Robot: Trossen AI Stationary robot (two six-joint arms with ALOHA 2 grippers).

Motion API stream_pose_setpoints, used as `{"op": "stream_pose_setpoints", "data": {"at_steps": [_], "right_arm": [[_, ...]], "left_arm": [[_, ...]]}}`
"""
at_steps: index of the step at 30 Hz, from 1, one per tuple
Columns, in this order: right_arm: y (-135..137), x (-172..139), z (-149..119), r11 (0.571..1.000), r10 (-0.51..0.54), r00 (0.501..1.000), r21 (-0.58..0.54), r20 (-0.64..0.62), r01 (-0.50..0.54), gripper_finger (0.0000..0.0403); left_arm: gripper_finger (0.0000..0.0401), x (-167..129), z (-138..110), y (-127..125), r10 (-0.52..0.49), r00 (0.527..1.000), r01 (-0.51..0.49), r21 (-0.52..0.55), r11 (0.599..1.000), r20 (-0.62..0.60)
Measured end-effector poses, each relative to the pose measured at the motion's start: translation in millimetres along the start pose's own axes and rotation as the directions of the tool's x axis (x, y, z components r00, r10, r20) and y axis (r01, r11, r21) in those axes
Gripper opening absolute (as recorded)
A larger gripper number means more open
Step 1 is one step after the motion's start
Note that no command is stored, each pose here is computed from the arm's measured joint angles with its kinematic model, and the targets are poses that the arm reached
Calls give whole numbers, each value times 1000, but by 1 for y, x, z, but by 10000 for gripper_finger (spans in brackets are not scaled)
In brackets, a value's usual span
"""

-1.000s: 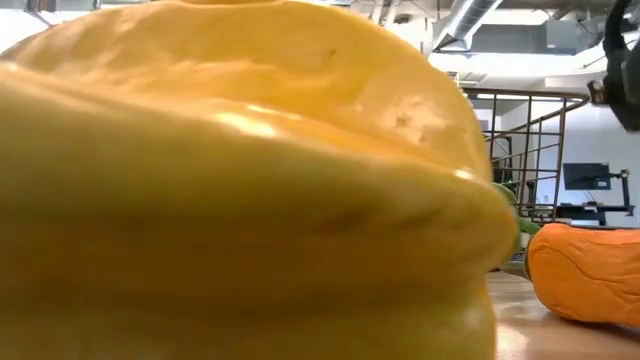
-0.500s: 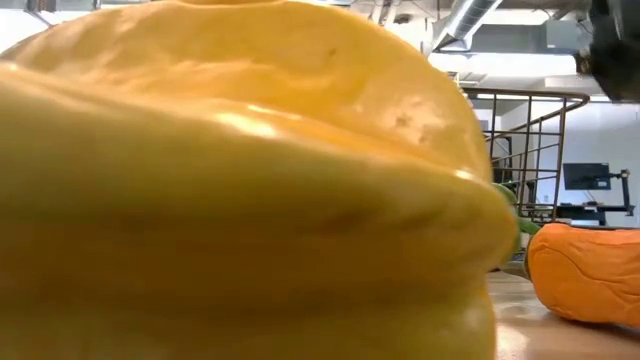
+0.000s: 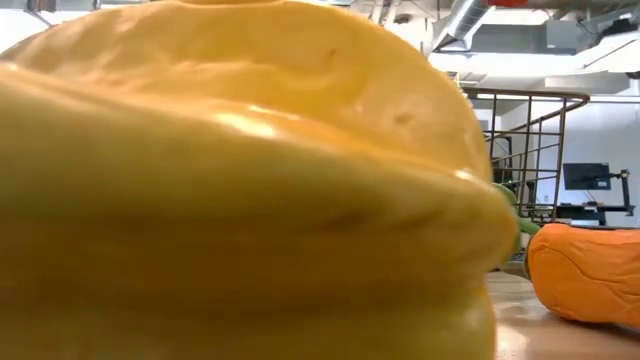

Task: Build produce basket
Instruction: Put the orange carrot into the gold wire basket

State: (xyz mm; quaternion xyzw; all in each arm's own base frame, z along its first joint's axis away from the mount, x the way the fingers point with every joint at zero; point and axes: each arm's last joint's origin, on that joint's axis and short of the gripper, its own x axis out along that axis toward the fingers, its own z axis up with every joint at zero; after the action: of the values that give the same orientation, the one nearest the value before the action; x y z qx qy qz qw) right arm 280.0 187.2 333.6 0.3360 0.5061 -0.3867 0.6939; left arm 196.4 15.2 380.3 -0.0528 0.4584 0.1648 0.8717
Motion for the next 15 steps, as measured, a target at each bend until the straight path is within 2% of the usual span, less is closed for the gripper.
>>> {"op": "stream_pose_setpoints", "data": {"at_steps": [3, 7, 10, 15], "right_arm": [[-7, -9, 32, 993, 53, 995, -106, 85, -44, 15], [-13, 0, 76, 968, 2, 993, -249, 116, 27, 15], [-13, 9, 109, 940, 10, 991, -339, 131, 35, 15], [3, 33, 155, 865, 152, 982, -496, 115, -76, 15]], "left_arm": [[112, 0, 0, 0, 0, 1000, 0, 0, 1000, 0], [112, 0, 0, 0, 0, 1000, 0, 0, 1000, 0], [112, 0, 0, 0, -2, 1000, 2, -19, 1000, 4], [112, 0, 1, 0, -4, 1000, 4, -83, 997, 5]]}}
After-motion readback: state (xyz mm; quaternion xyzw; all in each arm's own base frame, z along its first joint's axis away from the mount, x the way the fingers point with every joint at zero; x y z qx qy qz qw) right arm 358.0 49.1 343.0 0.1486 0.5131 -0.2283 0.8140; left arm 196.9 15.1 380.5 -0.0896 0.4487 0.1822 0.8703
